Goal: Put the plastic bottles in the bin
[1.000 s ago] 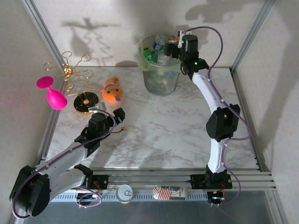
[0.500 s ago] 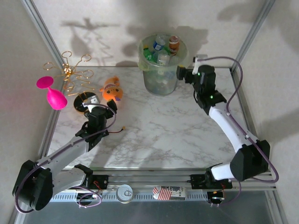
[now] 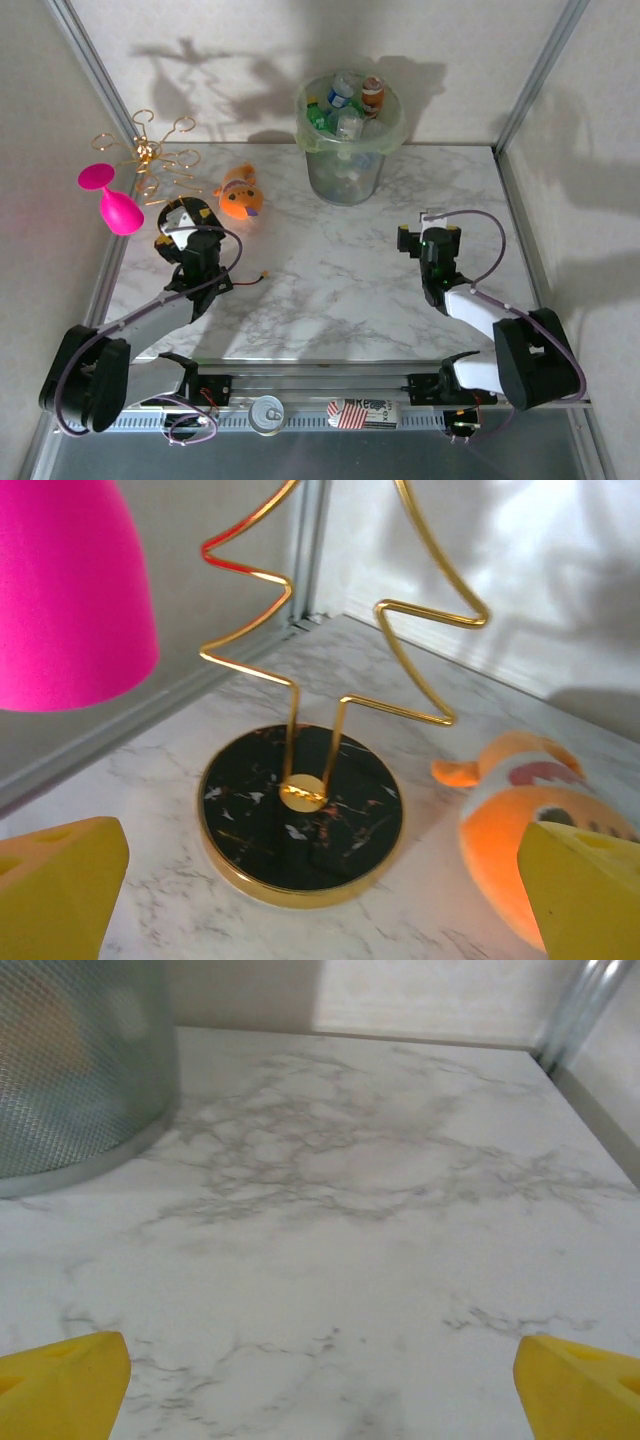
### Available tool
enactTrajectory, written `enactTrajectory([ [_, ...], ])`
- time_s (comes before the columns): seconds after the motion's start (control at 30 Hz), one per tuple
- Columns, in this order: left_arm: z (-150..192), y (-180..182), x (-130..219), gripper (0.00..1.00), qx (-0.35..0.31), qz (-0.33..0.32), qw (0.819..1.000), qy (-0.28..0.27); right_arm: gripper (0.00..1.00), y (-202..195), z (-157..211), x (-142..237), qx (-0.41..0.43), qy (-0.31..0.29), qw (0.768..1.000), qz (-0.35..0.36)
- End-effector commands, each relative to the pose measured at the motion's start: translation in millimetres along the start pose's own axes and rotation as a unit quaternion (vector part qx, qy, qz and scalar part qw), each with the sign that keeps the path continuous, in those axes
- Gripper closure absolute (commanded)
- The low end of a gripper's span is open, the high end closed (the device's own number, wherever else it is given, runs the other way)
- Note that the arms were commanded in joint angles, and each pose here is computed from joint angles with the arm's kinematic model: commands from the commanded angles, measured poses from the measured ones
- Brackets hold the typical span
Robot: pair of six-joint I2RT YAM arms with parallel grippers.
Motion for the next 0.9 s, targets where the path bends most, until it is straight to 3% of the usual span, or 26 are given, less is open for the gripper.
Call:
enactTrajectory([
  [0.0, -3.7, 12.3, -6.8, 0.00, -0.014, -0.034, 0.999, -0.039, 0.01, -18.5, -10.6, -6.3, -0.022, -0.069, 0.997, 0.035],
  [0.3, 18.6, -0.1, -21.6, 0.00, -0.058, -0.011, 0.997, -0.042, 0.01, -36.0, -2.3, -26.8, -0.042, -0.076, 0.996, 0.016],
  [0.47, 39.6, -6.2, -26.6, 0.00, -0.077, 0.023, 0.996, -0.040, 0.01, -59.9, 5.5, -15.2, -0.080, -0.116, 0.989, 0.054],
  [0.87, 37.3, 9.3, -26.4, 0.00, -0.019, 0.091, 0.995, -0.032, 0.01, -66.5, 19.8, -6.1, -0.098, -0.131, 0.985, 0.054],
])
Point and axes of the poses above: each hand's point on the last joint's axis, 136 mm out from that joint toward the fingers, its own x axis back along the fingers, its own y axis along the line the jaws close on, z = x × y, the point moved 3 cm from there along x, back along the fingers, and after that the axes turned 4 degrees about x, right-handed, at the moved point
